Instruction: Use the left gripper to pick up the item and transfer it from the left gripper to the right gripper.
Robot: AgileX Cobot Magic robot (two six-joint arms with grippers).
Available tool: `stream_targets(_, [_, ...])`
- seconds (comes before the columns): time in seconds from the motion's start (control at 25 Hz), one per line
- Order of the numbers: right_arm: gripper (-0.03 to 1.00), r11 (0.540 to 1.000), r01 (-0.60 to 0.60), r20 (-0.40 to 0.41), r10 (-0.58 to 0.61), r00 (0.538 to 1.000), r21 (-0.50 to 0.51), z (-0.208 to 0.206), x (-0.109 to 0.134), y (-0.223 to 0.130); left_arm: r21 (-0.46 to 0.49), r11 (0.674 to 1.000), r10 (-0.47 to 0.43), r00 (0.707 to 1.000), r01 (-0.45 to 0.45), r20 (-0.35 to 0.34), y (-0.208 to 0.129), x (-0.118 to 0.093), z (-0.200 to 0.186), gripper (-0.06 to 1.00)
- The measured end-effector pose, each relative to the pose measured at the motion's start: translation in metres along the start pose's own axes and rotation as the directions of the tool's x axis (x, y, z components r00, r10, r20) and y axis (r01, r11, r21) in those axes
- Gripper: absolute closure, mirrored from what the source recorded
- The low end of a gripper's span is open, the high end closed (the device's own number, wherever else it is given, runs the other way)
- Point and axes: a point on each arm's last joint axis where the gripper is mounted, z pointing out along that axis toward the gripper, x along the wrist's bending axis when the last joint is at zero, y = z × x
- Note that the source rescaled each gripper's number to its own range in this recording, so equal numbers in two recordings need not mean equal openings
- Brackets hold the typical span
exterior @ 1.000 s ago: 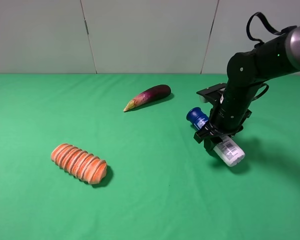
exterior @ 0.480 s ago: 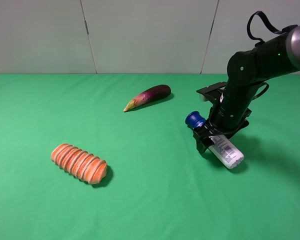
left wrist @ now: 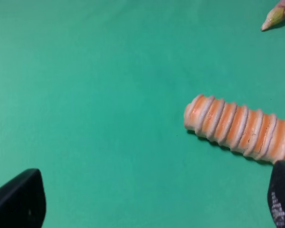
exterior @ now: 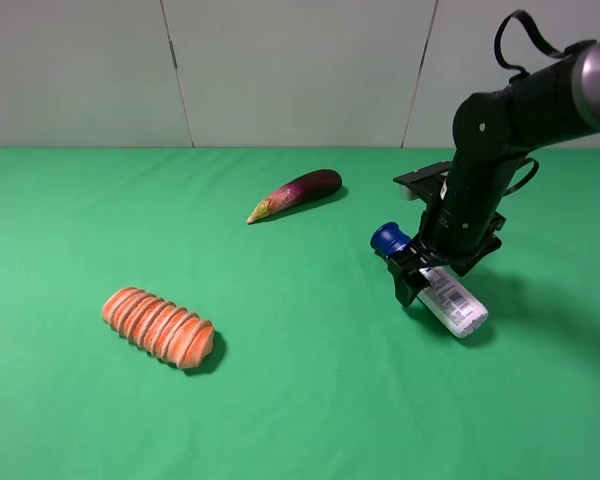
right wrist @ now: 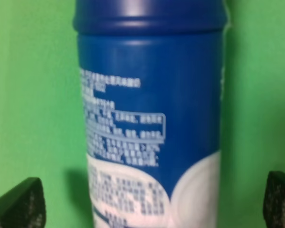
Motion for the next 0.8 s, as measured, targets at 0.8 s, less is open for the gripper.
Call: stream_targets(0.8, [-0.03, 0.992, -0.071, -0.002, 0.071, 0.997, -0.109, -0.135, 0.003, -0.006, 0.0, 1.0, 0.0, 1.0, 0.0, 0.0, 0.0, 0.0, 0.0, 0.06])
